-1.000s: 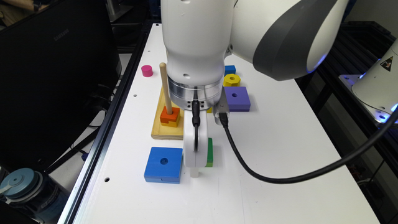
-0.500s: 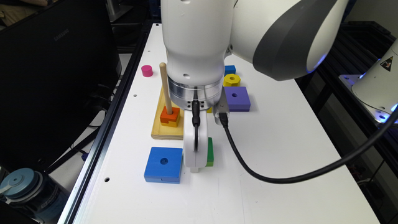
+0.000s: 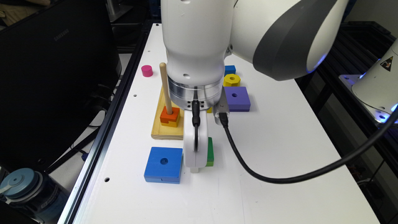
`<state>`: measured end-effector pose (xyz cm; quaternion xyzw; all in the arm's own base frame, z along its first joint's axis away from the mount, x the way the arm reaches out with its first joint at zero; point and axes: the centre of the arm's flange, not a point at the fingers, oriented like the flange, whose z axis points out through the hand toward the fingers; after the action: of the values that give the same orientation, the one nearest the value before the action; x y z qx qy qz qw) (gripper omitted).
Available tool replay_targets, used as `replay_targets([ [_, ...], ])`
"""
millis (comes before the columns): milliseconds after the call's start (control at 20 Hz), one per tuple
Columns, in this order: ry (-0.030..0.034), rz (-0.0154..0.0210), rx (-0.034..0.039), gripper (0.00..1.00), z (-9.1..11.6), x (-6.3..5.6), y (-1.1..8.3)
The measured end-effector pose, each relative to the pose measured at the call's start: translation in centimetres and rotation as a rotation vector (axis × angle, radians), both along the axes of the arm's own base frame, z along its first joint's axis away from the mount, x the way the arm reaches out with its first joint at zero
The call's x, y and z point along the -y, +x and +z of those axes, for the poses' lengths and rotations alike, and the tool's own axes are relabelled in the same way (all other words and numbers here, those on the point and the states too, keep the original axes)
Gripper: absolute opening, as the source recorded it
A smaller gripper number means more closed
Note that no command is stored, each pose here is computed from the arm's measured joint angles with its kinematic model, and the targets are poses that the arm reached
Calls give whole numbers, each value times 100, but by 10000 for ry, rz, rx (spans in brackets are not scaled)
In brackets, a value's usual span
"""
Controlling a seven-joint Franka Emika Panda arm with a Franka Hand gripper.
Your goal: Pick up green block.
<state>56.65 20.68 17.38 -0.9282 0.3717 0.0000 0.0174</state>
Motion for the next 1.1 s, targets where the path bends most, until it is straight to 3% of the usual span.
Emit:
replay_targets([
  [400, 0, 0, 0, 100, 0, 0, 0],
  [450, 0, 0, 0, 0, 0, 0, 0],
  [950, 4, -3, -2, 0, 0, 3, 0],
  [1100, 5, -2, 95, 0, 72, -8, 12],
])
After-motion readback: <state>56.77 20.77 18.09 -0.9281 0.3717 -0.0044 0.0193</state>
